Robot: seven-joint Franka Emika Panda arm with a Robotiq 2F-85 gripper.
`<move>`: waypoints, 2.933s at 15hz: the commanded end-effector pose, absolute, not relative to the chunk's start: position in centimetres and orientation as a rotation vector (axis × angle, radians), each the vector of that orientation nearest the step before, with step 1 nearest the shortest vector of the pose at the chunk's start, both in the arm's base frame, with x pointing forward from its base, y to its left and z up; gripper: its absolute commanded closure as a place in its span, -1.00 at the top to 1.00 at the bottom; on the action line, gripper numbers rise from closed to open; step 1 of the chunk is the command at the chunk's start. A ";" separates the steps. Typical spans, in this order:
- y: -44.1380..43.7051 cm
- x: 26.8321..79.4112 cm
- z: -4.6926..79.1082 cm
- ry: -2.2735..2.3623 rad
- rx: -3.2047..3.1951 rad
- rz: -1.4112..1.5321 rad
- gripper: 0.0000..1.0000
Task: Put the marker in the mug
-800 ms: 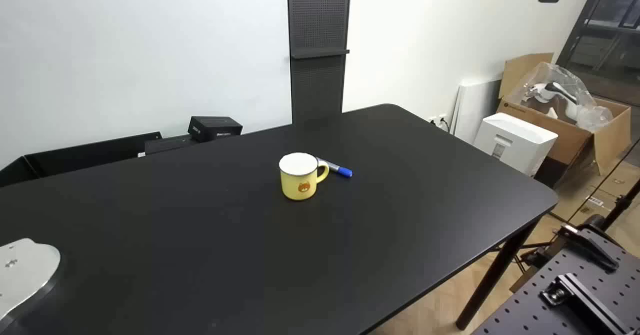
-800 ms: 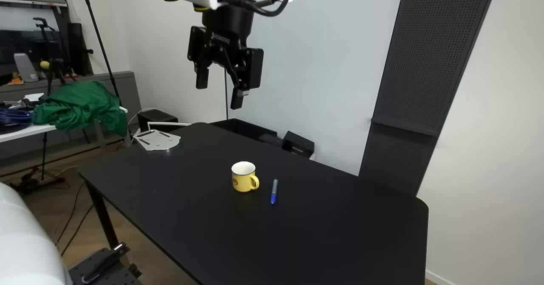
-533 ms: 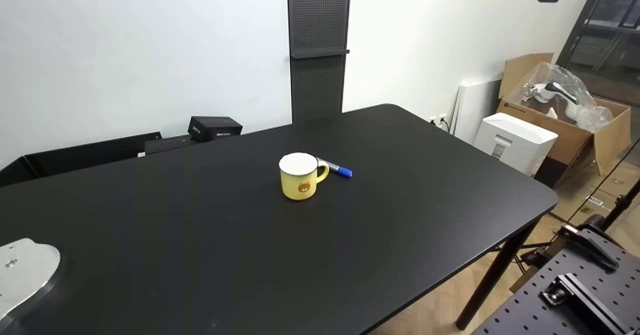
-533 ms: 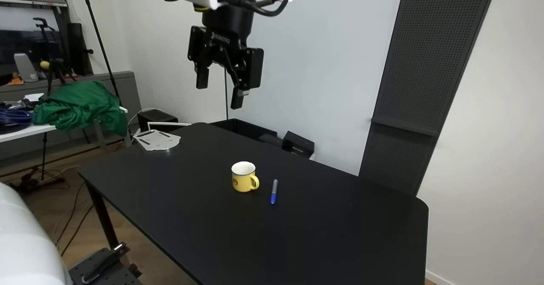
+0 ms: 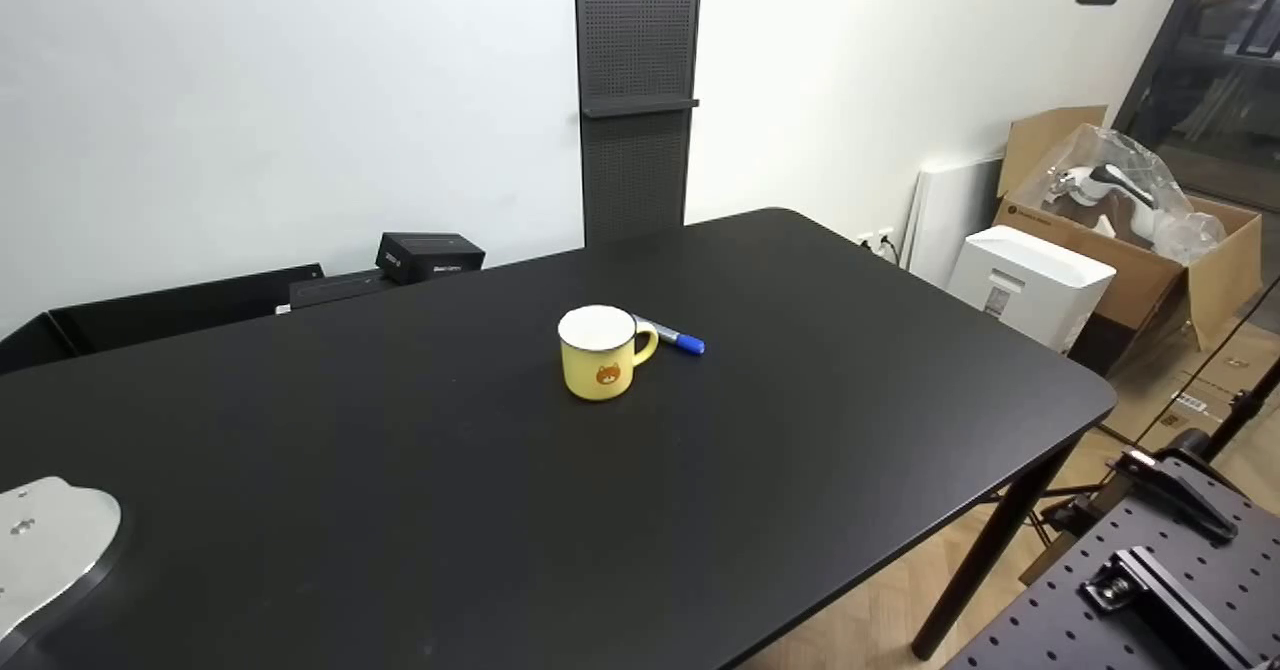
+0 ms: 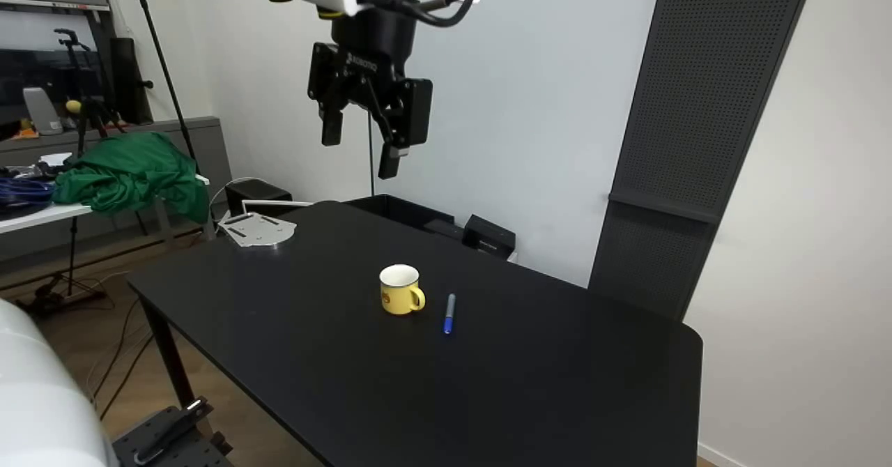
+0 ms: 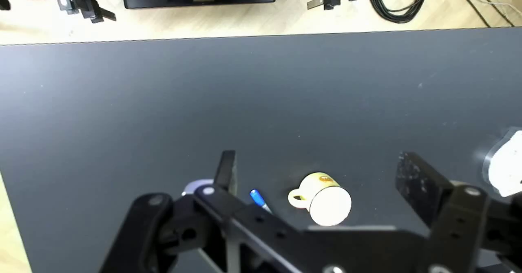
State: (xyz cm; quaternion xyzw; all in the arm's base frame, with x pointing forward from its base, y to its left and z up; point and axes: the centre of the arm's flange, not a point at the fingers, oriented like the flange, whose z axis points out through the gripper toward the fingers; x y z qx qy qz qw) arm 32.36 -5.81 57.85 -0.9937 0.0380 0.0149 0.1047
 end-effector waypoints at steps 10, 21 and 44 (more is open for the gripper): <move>-14.3 42.4 52.1 0.121 -3.281 -0.489 1.00; -11.7 45.3 46.1 -0.255 -3.241 -0.371 1.00; -1.8 54.5 30.6 -0.805 -3.110 -0.191 1.00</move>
